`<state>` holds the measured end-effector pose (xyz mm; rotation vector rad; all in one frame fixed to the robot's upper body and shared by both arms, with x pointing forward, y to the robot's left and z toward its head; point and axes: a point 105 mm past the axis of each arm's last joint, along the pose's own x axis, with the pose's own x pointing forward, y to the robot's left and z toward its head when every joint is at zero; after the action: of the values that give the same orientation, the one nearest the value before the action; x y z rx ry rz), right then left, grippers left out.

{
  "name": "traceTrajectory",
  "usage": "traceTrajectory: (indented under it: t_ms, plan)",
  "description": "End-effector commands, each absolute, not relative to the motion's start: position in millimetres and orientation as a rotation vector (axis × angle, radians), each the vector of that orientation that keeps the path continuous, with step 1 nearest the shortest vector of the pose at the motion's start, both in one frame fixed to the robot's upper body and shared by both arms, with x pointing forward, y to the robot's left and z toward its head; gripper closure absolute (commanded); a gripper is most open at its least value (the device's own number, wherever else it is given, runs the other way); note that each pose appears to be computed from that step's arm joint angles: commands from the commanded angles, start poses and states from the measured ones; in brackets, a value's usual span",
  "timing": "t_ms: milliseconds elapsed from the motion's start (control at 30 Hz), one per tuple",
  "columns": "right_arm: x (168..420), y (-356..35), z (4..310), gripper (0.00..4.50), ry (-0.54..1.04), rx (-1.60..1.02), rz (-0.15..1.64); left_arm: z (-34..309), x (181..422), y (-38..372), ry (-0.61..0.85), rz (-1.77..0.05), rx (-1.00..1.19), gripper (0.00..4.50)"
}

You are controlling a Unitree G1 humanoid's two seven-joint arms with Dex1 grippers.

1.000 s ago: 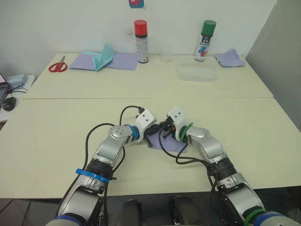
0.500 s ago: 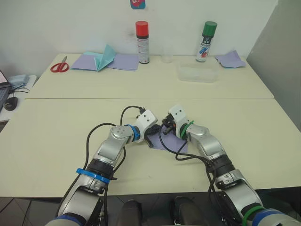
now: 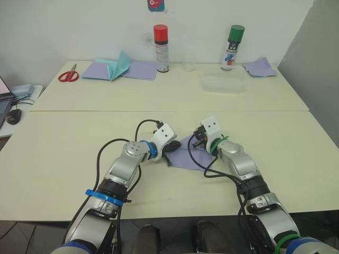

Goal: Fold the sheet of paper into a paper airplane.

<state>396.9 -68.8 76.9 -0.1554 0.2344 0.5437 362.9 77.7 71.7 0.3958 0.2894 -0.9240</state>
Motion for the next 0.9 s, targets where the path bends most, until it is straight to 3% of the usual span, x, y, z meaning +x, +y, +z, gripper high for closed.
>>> traceTrajectory:
  t_ms: [33,433,767,900]
  plan:
    - [395,-66,107,4.50,0.115,-0.121,0.569,46,357,83,0.393,-0.914,0.417,4.48]
    - [368,-91,142,4.50,0.113,-0.098,0.691,48,357,74,0.372,-0.937,0.421,4.48]
    - [332,-111,120,1.02,0.450,0.244,0.736,45,357,72,0.372,-0.943,0.425,4.50]
    - [329,-124,106,1.02,0.538,0.337,0.650,45,356,71,0.371,-0.944,0.426,4.50]
